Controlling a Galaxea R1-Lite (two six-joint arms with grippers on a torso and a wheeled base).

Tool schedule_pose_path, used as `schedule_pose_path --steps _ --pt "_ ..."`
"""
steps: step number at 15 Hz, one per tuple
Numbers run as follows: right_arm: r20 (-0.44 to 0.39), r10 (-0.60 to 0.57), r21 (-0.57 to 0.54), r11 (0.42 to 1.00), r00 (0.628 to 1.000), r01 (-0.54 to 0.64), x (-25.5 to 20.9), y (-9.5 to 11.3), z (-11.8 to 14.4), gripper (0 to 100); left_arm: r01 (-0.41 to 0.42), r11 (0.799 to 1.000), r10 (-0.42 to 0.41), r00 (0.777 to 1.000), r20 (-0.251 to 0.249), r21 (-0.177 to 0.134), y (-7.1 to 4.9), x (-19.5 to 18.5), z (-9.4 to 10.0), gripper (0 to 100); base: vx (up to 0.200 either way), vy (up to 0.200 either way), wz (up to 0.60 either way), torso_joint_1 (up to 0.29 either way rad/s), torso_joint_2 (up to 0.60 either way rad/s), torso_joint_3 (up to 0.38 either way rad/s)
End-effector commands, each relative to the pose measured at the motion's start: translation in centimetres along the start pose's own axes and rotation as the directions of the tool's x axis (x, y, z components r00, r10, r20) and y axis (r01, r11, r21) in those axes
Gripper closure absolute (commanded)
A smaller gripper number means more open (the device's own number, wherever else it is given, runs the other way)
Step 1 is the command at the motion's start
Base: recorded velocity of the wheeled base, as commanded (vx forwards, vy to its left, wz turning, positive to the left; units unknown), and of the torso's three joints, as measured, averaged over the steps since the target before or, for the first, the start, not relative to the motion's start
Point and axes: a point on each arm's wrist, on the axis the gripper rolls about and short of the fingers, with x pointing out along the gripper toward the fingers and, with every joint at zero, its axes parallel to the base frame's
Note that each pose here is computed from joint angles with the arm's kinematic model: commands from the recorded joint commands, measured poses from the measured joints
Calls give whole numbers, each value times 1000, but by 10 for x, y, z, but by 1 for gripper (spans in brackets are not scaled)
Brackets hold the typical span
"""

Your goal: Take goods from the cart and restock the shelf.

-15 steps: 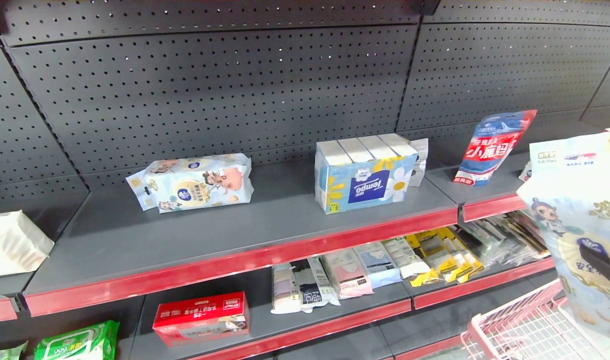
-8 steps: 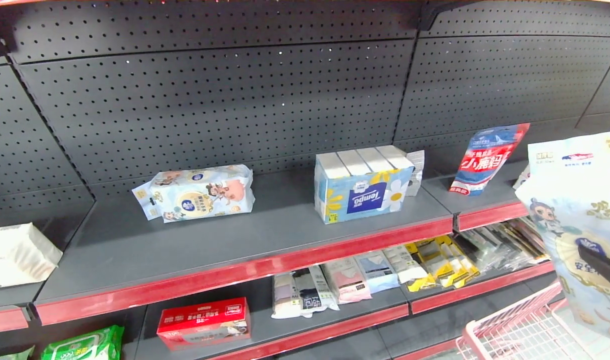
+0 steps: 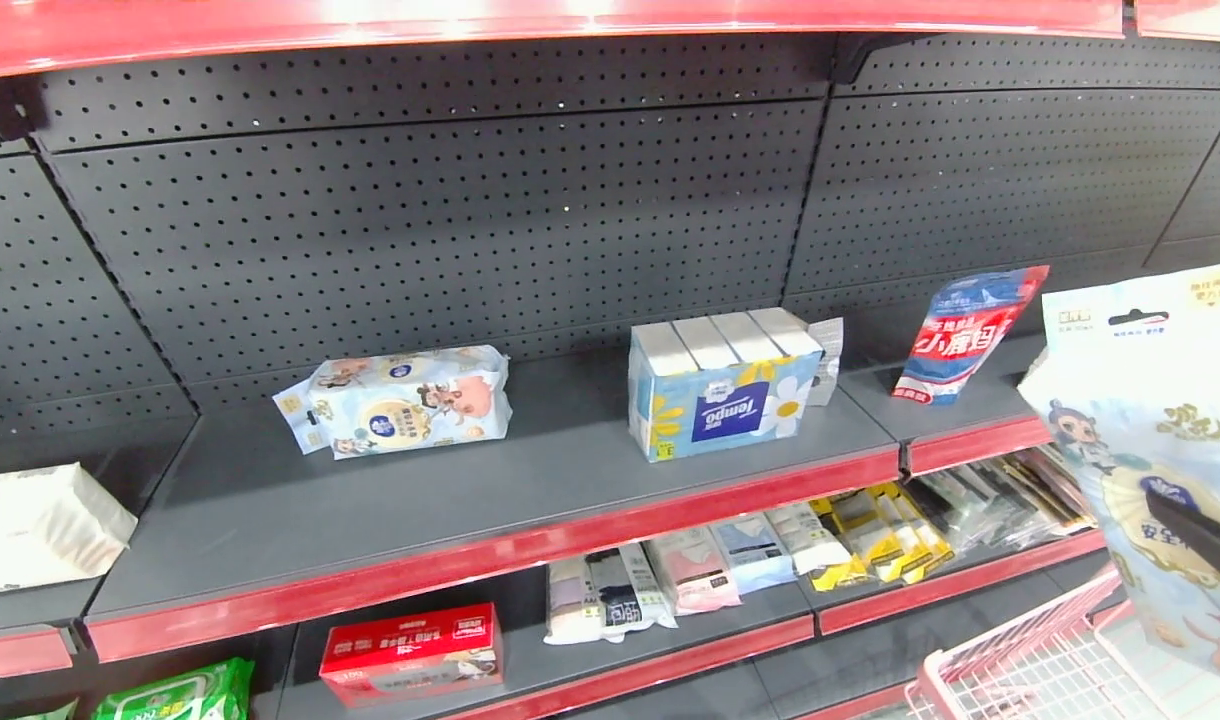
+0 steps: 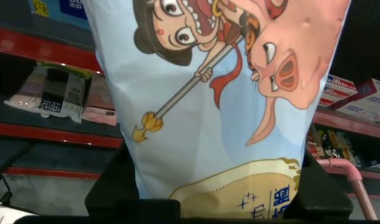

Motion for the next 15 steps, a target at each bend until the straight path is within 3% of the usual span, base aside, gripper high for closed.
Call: schedule_pose_path --steps 1,7,10,15 --pt "-15 -8 -9 1000 1000 8 1 0 -2 100 -1 1000 1 1000 0 1 0 0 0 0 0 0 0 0 0 0" --pt "-55 -3 -15 1000 998 2 2 4 -14 100 -1 1000 1 1000 0 1 0 0 0 0 0 0 500 4 0 4" --pt "-89 -4 5 1000 996 4 0 8 -26 100 -1 1000 1 1000 0 1 0 0 0 0 0 0 0 0 0 0" --pt "-103 119 239 967 988 -92 0 23 -41 100 -1 1000 1 1000 0 1 0 0 0 0 0 0 0 0 0 0"
